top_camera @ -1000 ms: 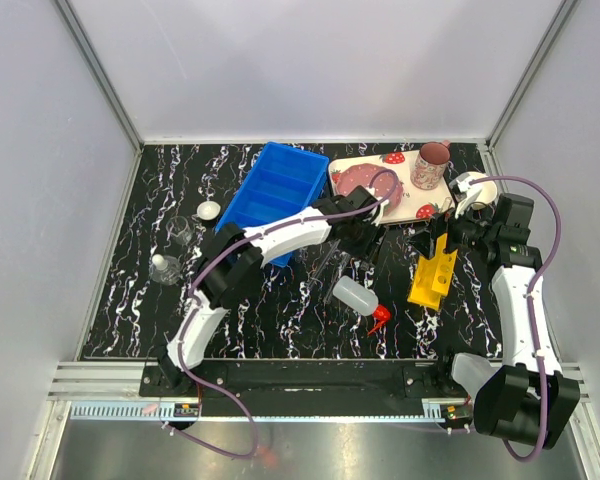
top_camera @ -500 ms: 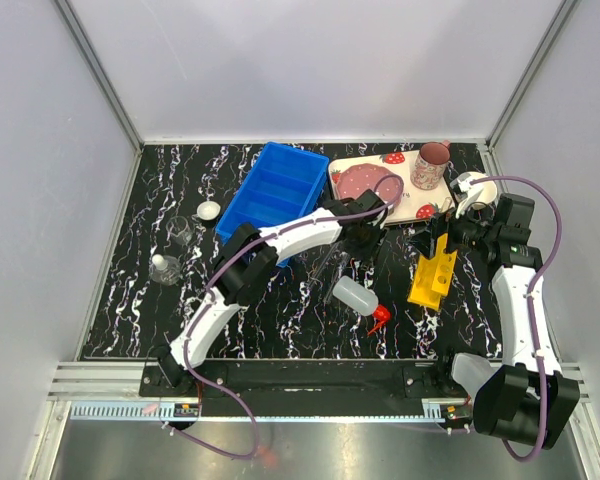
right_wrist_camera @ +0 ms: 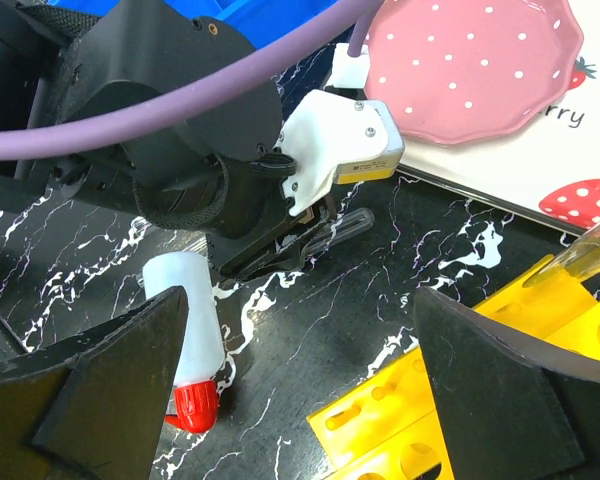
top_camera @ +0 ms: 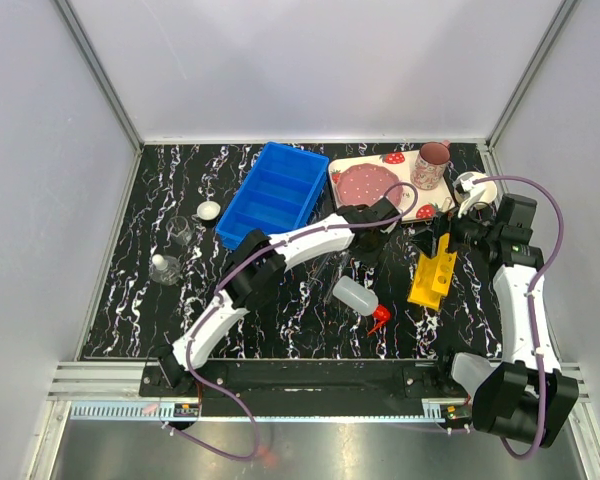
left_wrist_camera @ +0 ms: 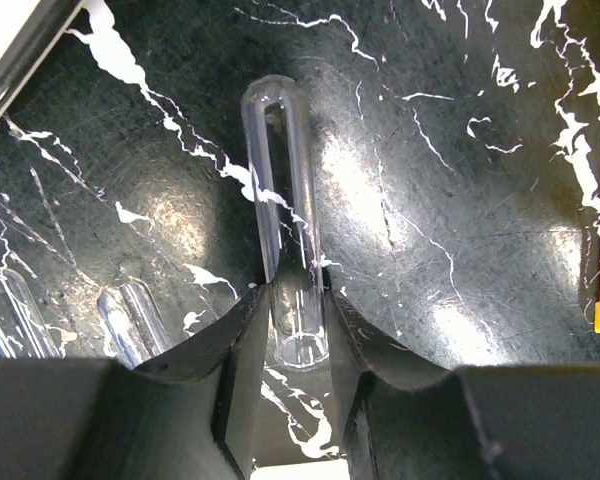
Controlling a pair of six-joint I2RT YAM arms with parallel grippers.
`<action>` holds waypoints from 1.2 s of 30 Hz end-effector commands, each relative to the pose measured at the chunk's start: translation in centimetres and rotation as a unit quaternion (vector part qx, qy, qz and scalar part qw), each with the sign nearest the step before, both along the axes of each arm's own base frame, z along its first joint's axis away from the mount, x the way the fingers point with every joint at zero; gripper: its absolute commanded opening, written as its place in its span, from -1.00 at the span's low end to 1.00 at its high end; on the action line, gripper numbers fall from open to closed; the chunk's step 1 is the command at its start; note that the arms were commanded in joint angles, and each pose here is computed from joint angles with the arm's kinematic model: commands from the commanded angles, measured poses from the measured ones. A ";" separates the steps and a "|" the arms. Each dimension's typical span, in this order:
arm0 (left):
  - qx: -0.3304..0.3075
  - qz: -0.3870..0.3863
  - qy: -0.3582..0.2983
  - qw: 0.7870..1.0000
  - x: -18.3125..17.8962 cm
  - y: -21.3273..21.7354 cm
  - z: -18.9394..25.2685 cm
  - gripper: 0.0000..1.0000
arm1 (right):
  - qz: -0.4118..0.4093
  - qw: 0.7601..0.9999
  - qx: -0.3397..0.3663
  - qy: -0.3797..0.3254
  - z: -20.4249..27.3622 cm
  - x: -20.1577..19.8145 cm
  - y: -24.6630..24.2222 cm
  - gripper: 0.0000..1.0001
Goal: Organize the chemistry lab equipment
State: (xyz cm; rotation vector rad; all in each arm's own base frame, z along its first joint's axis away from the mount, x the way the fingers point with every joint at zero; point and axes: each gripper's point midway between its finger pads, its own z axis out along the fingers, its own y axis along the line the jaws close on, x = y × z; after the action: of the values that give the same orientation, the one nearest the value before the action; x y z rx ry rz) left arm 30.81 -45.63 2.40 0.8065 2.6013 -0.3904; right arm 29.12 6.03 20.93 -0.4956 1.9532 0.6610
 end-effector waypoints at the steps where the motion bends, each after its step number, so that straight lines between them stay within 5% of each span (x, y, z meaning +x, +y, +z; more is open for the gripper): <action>1: 0.026 -0.002 -0.024 0.999 0.3 0.0 -0.1 -0.37 | -0.004 1.000 0.000 -0.019 1.4 0.6 -0.3 0.99; 7: -0.022 -0.010 -0.057 0.998 0.5 -1.1 3.4 -0.56 | -0.008 1.000 0.003 -0.018 1.3 0.5 -0.6 0.99; 22: -0.190 -0.009 -0.127 0.973 -2.5 1.1 12.4 -0.60 | 0.037 0.998 0.052 0.005 1.0 -0.5 0.8 0.99; 36: -0.331 -0.064 -0.163 0.927 -8.8 3.2 18.1 -0.60 | 0.156 0.954 0.151 0.206 4.5 -4.0 7.6 0.99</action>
State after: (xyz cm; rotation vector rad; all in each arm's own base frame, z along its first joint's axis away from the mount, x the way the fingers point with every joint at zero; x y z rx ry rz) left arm 23.27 -40.23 15.39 0.7175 2.1091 -0.8468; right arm 27.53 10.52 24.58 -0.5369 2.0343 1.1200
